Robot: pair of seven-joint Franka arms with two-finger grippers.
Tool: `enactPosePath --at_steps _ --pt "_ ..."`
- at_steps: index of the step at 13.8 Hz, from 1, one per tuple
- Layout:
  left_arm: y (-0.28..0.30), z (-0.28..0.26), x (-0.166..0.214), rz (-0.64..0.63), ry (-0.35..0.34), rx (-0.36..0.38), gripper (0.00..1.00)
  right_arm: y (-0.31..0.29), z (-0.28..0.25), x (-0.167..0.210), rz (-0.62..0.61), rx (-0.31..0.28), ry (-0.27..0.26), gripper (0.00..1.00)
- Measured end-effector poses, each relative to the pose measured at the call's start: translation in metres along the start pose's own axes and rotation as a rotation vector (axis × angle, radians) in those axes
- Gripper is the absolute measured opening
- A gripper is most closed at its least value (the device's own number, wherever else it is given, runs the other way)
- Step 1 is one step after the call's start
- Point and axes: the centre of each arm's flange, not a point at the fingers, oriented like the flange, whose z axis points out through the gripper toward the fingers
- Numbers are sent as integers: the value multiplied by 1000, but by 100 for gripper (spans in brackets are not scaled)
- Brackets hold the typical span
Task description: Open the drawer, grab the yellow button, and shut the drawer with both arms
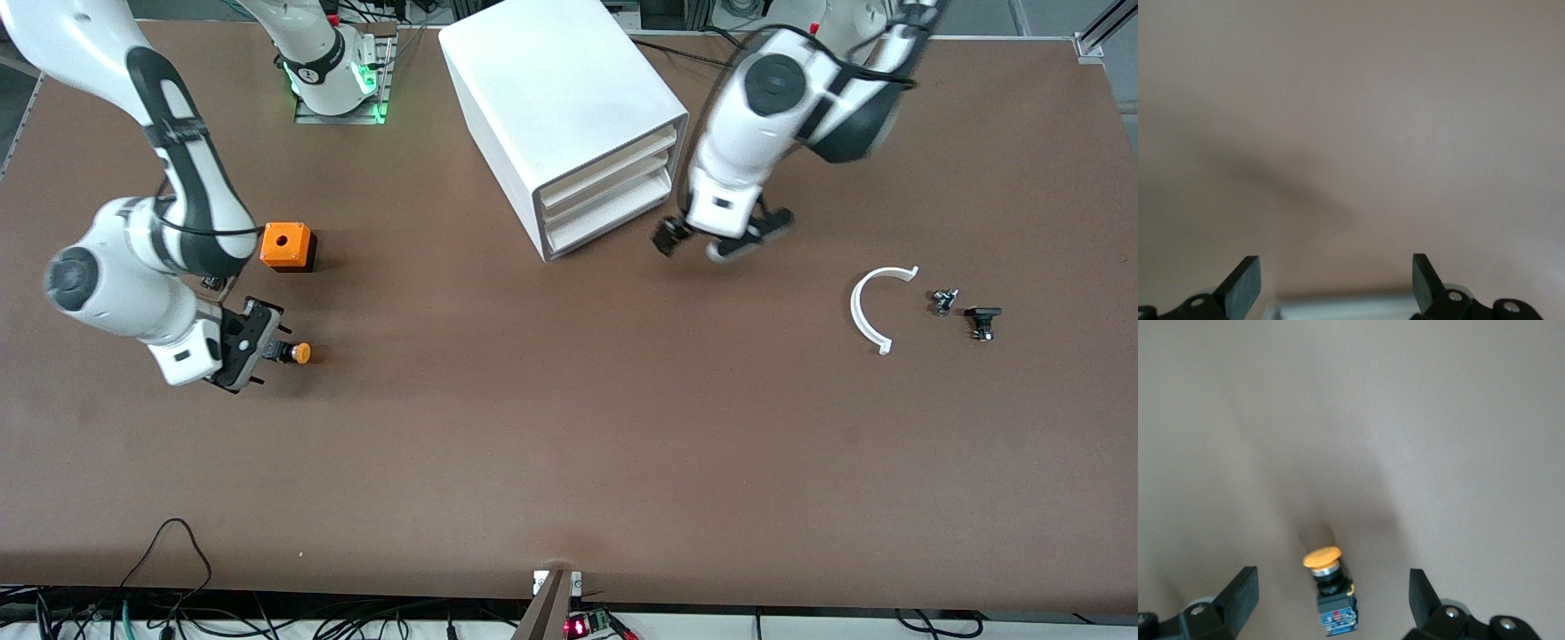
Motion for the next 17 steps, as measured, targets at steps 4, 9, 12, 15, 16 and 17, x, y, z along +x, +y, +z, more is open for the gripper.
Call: enactPosePath --at_steps 4,9,12,15,16,17 --pt "-59 -79 78 118 -42 90 100 -9 -76 49 271 30 27 100" --pt "-126 -185 128 223 -86 111 100 -31 -95 87 707 10 32 100" --pt "-155 -215 143 272 -94 105 100 -38 -91 87 963 15 -30 100" --pt "-151 -222 142 292 -88 101 100 -50 -112 76 1150 -27 -131 100" --pt "-150 -222 141 295 -90 102 100 -54 -130 70 1166 -69 -152 100" --pt "-150 -221 141 297 -92 102 100 -57 -151 62 1180 -106 -154 100"
